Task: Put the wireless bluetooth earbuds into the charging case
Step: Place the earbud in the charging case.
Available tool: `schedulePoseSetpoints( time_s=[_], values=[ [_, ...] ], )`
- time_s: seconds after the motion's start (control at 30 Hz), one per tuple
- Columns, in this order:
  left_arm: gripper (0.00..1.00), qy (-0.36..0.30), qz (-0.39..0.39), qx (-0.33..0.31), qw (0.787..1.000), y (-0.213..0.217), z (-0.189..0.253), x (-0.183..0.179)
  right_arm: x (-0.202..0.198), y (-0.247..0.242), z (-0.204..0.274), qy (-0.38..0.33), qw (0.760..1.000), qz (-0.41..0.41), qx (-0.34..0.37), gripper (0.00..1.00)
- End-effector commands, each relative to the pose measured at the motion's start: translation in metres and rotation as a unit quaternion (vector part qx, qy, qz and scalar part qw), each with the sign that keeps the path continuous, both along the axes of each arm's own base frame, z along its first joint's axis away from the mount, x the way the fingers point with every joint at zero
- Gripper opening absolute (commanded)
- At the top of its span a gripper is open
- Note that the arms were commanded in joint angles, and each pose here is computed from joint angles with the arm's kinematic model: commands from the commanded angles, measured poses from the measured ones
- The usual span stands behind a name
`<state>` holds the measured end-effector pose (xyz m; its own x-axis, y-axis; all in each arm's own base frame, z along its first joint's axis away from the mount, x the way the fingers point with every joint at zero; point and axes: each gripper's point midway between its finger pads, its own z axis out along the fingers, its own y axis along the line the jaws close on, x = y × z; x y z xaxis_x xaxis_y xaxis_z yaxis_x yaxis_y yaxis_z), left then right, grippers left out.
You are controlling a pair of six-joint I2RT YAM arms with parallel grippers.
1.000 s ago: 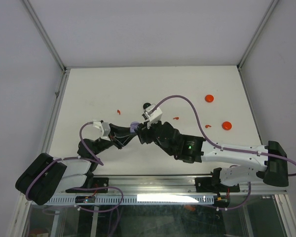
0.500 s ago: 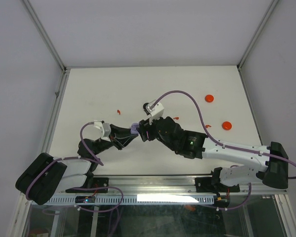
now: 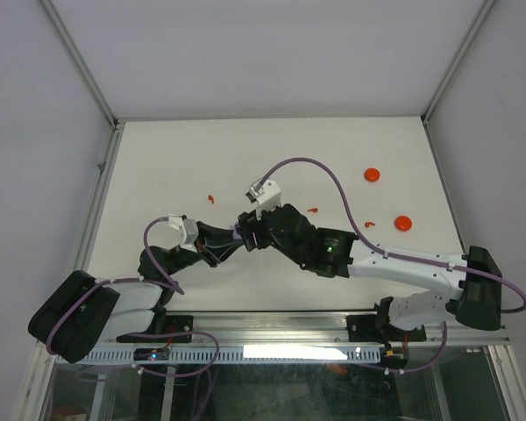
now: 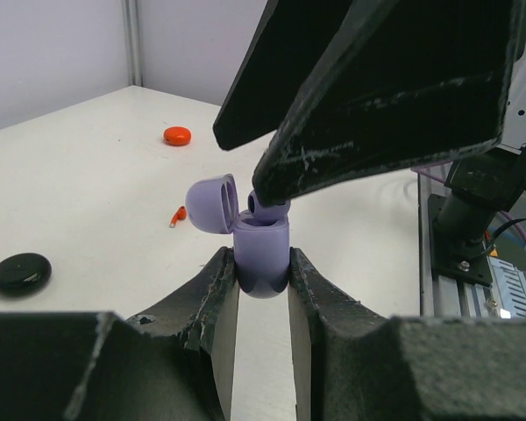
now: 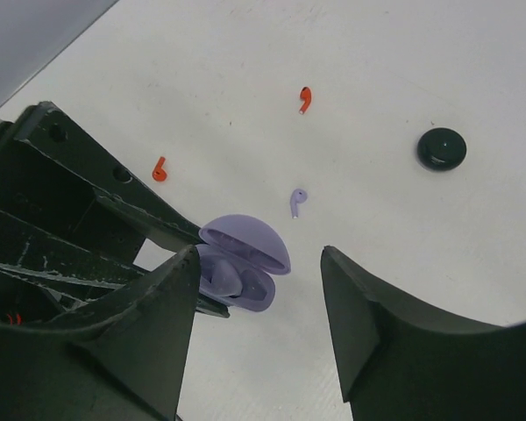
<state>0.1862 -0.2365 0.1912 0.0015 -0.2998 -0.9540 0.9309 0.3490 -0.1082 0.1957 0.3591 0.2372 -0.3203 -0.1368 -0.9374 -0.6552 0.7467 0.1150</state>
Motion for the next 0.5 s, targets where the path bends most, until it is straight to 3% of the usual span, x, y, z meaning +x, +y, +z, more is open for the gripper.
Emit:
schedulePoseSetpoints(
  time_s=[0.0, 0.47],
  values=[
    [0.05, -0.074, 0.000, -0.030, 0.997, 0.006, 0.026, -0.011, 0.006, 0.001, 0.014, -0.003, 1.000, -0.017, 0.009, 0.61],
    [0.04, -0.072, 0.024, -0.038, 0.996, 0.012, 0.029, -0.007, 0.008, -0.023, 0.008, -0.018, 0.999, -0.035, -0.016, 0.62]
  ],
)
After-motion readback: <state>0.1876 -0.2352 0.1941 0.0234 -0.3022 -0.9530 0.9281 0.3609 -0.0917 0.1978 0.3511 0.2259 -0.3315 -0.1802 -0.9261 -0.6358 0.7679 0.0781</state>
